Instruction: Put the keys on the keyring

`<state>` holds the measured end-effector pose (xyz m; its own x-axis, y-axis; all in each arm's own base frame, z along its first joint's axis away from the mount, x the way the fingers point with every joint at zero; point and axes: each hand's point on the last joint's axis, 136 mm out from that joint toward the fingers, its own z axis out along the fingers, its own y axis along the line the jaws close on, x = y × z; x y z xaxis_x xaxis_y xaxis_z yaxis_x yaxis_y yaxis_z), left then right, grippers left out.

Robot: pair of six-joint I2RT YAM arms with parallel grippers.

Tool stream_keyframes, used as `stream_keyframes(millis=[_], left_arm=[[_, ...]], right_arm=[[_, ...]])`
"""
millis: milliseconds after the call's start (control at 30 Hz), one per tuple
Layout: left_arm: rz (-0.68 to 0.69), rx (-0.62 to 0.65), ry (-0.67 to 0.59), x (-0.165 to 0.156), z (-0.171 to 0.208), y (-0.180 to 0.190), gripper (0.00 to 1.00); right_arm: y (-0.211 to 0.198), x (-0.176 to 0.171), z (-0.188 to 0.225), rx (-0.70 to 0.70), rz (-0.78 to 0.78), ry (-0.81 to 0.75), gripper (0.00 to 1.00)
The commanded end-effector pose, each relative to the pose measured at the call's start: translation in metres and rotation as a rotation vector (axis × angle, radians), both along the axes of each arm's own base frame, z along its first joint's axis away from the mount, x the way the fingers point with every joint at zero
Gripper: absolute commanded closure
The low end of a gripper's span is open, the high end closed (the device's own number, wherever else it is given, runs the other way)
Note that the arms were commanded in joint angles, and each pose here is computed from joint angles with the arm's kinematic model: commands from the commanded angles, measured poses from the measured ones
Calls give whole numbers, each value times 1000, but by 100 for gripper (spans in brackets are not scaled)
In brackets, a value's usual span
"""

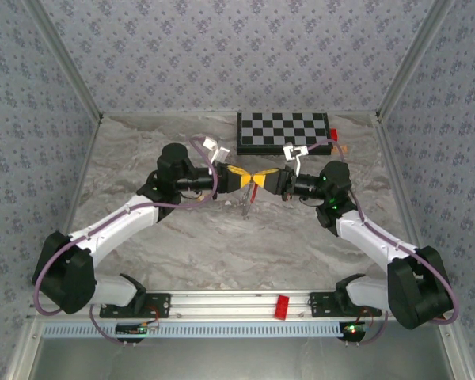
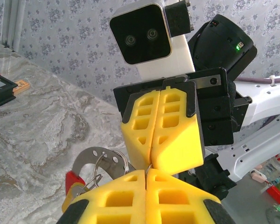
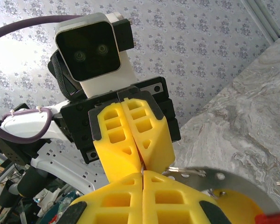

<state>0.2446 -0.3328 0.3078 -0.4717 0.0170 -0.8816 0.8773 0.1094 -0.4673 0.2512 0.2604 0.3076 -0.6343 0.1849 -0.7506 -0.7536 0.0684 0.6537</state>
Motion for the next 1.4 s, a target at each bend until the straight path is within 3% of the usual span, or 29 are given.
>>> stream_keyframes(millis=[0,100,333,600,1033,1367], left_arm=[[-29,-35,-39,-6,21,-1,100],[-18,-56,-33,-4,24,-1,100],[19,-110,-17,-2,28,-4,100],[28,-148,-2,-4,34,-9,100],[49,-185,15,1,38,-11,100],[65,-188,21,6,36,-12,100]], right_arm=[[-6,-1,15,17,-19,-62,100],[-10,0,15,24,-46,-66,86],[-17,-1,20,110,-105,-79,71],[-24,6,28,172,-172,-106,68],[-14,0,39,225,-56,-98,67],[-4,-10,45,225,14,-113,74]])
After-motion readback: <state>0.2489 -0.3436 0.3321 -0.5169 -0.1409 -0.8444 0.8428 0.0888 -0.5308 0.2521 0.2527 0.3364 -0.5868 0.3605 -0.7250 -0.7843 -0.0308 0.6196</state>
